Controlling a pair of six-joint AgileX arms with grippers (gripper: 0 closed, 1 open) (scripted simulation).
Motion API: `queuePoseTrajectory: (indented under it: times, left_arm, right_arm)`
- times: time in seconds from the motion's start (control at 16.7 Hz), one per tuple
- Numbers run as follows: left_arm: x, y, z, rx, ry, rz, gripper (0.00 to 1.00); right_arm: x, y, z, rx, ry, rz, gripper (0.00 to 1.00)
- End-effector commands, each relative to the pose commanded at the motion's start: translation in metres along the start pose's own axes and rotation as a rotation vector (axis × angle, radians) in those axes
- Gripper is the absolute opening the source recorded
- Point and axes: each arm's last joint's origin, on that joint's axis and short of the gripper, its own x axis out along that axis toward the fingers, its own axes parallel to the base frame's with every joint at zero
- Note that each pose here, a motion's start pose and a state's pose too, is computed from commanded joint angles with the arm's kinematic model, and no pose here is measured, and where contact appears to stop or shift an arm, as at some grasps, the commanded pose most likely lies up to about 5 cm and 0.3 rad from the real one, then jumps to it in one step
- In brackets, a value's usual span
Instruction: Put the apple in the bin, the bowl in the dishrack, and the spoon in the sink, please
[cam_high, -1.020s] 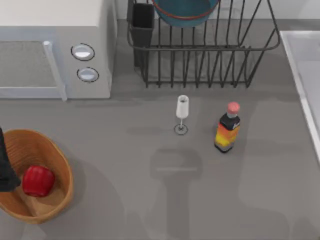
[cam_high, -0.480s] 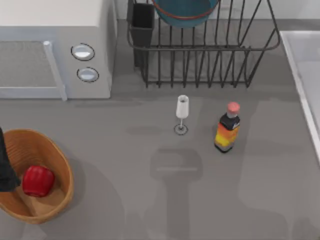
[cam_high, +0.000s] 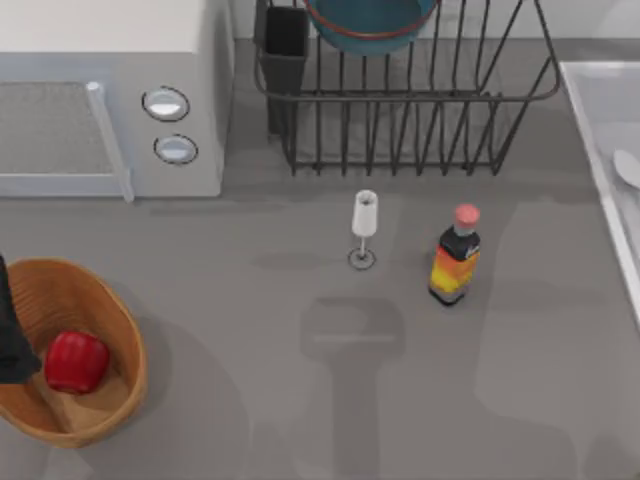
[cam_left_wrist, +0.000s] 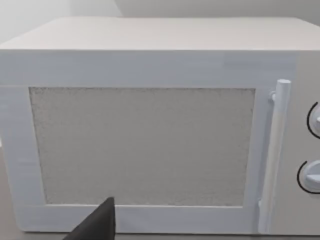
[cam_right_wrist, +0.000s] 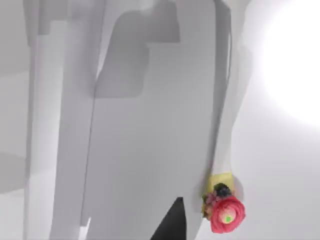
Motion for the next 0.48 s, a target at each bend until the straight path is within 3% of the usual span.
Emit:
queuePoseTrajectory:
  times: [0.12,0.48]
  left_arm:
    - [0.0000,0.0000,0.0000,0.000,0.000,0.000,1.00]
    - [0.0000,0.0000,0.0000,0.000,0.000,0.000,1.00]
  right_arm:
    - [0.0000,0.0000,0.0000,0.000,0.000,0.000,0.98]
    - [0.0000,0.0000,0.0000,0.000,0.000,0.000,1.00]
